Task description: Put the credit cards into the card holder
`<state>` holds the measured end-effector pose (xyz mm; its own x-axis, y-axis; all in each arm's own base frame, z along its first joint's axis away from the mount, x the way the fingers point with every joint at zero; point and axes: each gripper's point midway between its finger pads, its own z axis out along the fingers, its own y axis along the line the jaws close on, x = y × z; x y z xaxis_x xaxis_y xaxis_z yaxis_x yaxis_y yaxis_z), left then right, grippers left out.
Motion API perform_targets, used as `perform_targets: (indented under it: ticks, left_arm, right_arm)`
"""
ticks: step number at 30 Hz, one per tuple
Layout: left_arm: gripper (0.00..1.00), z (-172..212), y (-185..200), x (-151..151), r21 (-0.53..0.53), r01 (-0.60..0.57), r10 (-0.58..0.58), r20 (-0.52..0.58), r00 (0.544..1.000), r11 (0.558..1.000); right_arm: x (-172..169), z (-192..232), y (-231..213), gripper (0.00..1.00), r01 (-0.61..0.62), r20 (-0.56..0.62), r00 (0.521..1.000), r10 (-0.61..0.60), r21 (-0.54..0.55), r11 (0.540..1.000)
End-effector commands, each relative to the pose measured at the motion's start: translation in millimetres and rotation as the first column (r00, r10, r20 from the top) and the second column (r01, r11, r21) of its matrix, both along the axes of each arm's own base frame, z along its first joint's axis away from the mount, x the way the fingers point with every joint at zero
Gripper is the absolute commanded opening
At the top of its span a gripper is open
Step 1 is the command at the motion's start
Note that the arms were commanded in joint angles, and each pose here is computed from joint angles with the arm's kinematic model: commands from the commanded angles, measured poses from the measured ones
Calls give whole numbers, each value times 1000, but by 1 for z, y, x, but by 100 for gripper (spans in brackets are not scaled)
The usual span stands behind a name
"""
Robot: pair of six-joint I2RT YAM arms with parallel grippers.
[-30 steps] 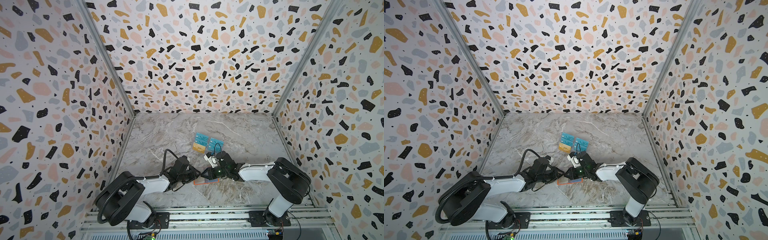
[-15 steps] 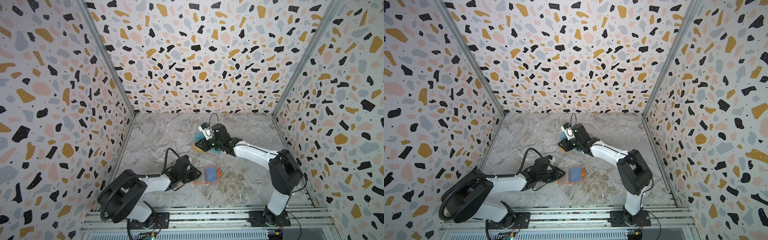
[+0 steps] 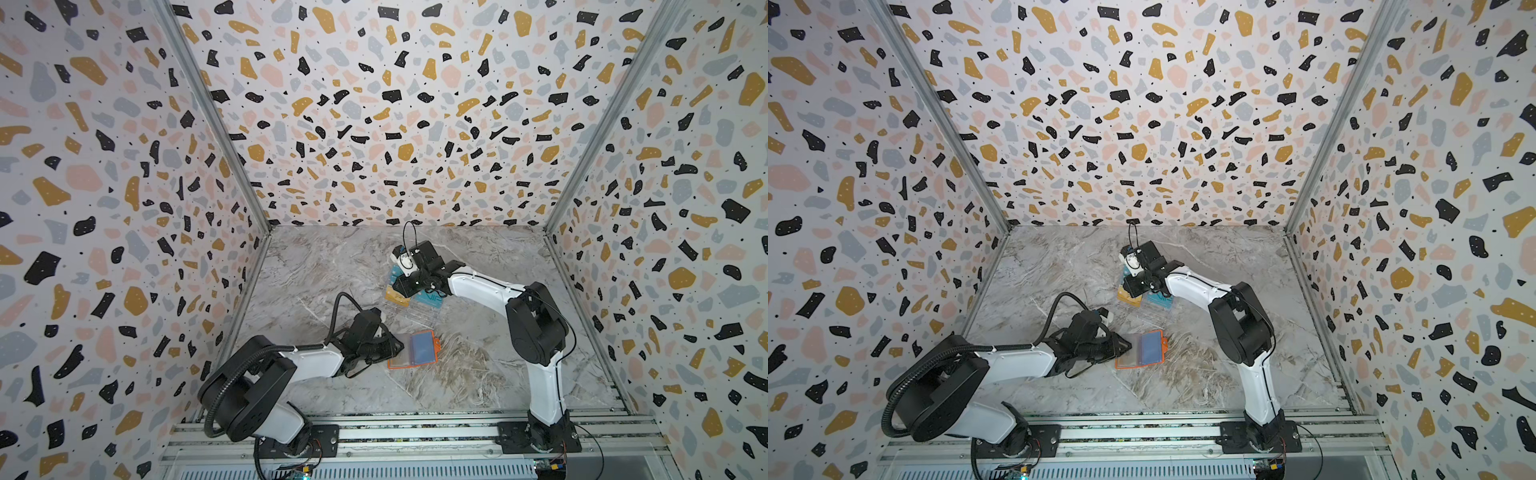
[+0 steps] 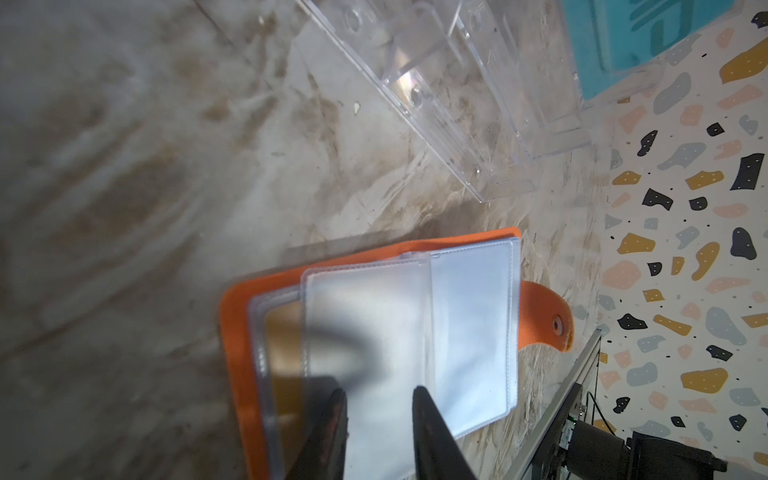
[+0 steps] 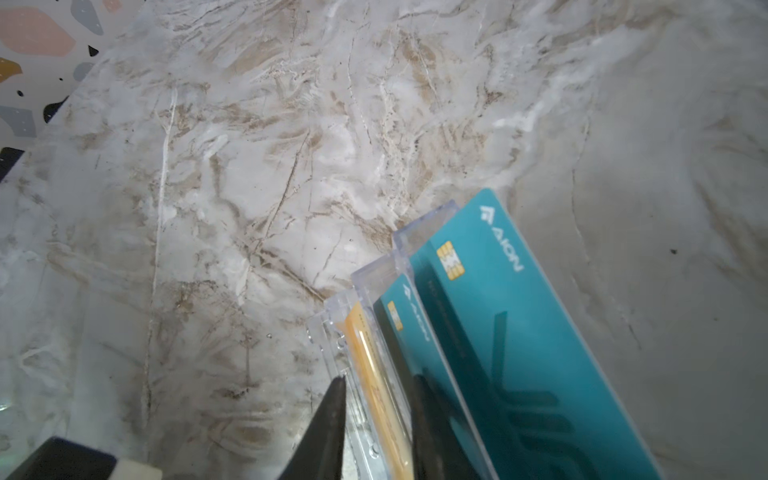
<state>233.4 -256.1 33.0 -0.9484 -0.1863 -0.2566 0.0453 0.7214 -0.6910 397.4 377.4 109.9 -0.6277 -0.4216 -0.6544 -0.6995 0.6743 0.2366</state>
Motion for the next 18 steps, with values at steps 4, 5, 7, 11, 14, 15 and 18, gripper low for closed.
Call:
perform_targets:
  ticks: [4,5,7,11,14,15,18]
  left_arm:
    - [30,-14,12,-12,58,11,-8,-59,998,998]
    - [30,-14,12,-11,58,10,-7,-58,998,998]
    - [31,-14,12,-12,59,11,-7,-59,998,998]
    - [31,-13,13,-12,62,8,-4,-58,998,998]
    - [31,-12,13,-12,61,8,-4,-59,998,998]
    - [31,-13,13,-12,62,8,-4,-61,998,998]
    - [31,-13,13,-12,63,7,-3,-63,998,998]
  right_arm:
    - [7,8,-7,38,-2,49,999,5,-53,999]
    - [7,6,-6,38,-6,46,999,8,-57,998]
    - [5,3,-4,37,-24,32,999,26,-58,998]
    - [0,-4,-2,36,-45,11,999,45,-62,997]
    - [-1,-6,0,36,-57,2,998,57,-59,997]
    - [-2,-7,1,36,-66,-5,998,66,-61,996]
    - [-4,-8,2,35,-82,-11,997,82,-62,995]
